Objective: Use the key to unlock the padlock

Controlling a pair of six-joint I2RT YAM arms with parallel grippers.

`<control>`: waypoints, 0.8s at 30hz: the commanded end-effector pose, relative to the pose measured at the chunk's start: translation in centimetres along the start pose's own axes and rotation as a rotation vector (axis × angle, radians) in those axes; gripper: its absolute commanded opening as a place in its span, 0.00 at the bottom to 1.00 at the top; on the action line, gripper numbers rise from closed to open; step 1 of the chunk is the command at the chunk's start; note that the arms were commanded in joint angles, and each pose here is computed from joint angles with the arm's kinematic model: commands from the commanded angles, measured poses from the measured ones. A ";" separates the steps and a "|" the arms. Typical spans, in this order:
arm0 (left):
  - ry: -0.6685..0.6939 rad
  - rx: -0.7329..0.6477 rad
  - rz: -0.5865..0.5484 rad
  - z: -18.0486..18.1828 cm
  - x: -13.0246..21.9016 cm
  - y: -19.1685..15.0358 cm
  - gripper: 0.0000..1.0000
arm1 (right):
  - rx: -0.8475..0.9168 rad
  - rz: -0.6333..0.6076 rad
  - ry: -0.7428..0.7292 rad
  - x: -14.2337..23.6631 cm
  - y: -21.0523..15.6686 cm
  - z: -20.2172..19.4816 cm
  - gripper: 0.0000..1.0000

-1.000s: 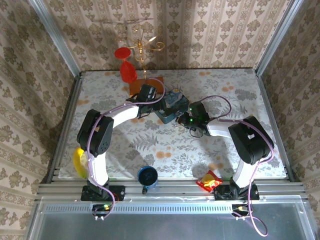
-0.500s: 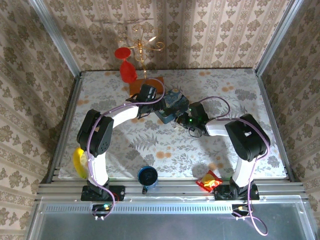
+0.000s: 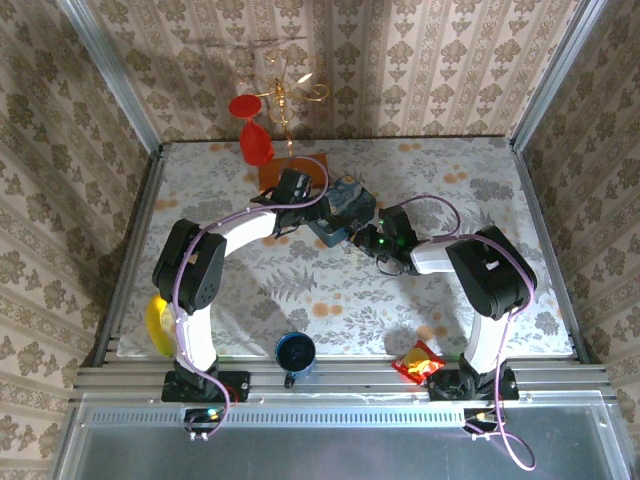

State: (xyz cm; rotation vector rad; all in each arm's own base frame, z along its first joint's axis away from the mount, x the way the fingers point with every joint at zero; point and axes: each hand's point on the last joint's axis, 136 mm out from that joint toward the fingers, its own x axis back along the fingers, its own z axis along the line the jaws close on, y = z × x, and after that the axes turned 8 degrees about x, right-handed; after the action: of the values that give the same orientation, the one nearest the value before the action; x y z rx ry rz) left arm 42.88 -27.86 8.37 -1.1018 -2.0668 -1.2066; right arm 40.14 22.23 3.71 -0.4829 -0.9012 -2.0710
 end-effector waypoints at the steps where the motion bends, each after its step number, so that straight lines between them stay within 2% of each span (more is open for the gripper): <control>1: 0.175 -0.001 0.131 5.3 -0.6 -4.2 0.70 | -0.006 -0.063 0.063 0.2 1.7 1.3 0.00; 24: 0.173 -0.002 0.136 5.3 -0.6 -4.2 0.70 | -0.049 -0.093 0.083 -0.3 2.8 1.1 0.00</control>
State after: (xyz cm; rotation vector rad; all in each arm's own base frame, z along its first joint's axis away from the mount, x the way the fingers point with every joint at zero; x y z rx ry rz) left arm 42.95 -27.73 8.43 -1.0952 -2.0697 -1.2084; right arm 41.29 21.89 4.04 -0.4585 -0.8541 -2.1383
